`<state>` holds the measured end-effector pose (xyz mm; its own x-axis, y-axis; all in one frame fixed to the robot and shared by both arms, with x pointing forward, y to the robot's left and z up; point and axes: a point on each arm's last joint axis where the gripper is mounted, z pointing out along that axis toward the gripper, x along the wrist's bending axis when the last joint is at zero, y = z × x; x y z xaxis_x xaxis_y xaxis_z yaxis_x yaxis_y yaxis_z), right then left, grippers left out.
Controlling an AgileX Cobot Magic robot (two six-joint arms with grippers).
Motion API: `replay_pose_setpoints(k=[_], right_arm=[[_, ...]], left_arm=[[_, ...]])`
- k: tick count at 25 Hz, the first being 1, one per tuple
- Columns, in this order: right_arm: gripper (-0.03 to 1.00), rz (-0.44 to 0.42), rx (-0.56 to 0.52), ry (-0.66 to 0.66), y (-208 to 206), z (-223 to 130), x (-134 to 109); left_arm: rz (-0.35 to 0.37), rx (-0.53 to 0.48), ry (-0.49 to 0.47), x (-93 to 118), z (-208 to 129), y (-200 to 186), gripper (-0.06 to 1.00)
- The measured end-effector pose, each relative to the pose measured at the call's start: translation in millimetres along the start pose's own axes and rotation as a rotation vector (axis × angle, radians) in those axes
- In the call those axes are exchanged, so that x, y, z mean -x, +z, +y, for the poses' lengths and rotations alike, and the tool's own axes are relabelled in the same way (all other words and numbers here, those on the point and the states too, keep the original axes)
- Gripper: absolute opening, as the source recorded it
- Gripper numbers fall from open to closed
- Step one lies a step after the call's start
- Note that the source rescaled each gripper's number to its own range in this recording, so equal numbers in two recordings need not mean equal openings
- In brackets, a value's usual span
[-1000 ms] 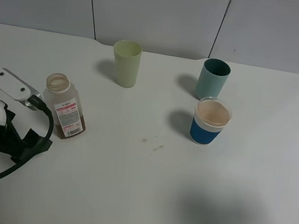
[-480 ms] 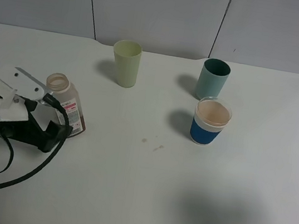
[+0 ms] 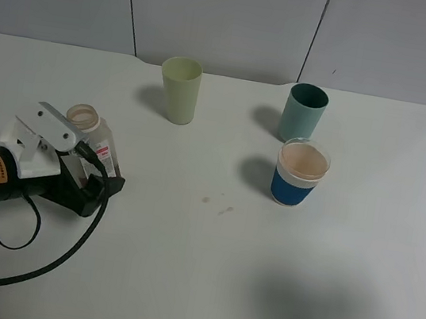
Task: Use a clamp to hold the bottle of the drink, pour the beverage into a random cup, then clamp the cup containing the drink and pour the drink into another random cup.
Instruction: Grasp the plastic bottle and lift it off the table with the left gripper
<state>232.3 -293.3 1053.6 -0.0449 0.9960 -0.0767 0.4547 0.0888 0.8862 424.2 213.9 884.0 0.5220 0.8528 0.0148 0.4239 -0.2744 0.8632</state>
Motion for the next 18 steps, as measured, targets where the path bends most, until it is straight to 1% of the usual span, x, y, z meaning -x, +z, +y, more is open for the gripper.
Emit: replay_pose_setpoints(k=[5, 10, 14, 15, 18], right_arm=[[0.92, 0.0, 0.0, 0.0, 0.0, 0.0, 0.0], [0.92, 0.0, 0.0, 0.0, 0.0, 0.0, 0.0], [0.92, 0.0, 0.0, 0.0, 0.0, 0.0, 0.0], [0.92, 0.0, 0.0, 0.0, 0.0, 0.0, 0.0], [0.92, 0.0, 0.0, 0.0, 0.0, 0.0, 0.0]], left_arm=[[-0.008, 0.031, 0.002, 0.6, -0.2, 2.8, 1.0], [-0.035, 0.071, 0.013, 3.1, 0.3, 5.4, 1.0], [-0.045, 0.068, 0.013, 4.0, -2.4, 7.4, 1.0], [-0.05, 0.064, 0.014, 4.3, -3.6, 8.1, 0.95], [-0.054, 0.074, 0.016, 4.8, -2.7, 8.1, 0.87]])
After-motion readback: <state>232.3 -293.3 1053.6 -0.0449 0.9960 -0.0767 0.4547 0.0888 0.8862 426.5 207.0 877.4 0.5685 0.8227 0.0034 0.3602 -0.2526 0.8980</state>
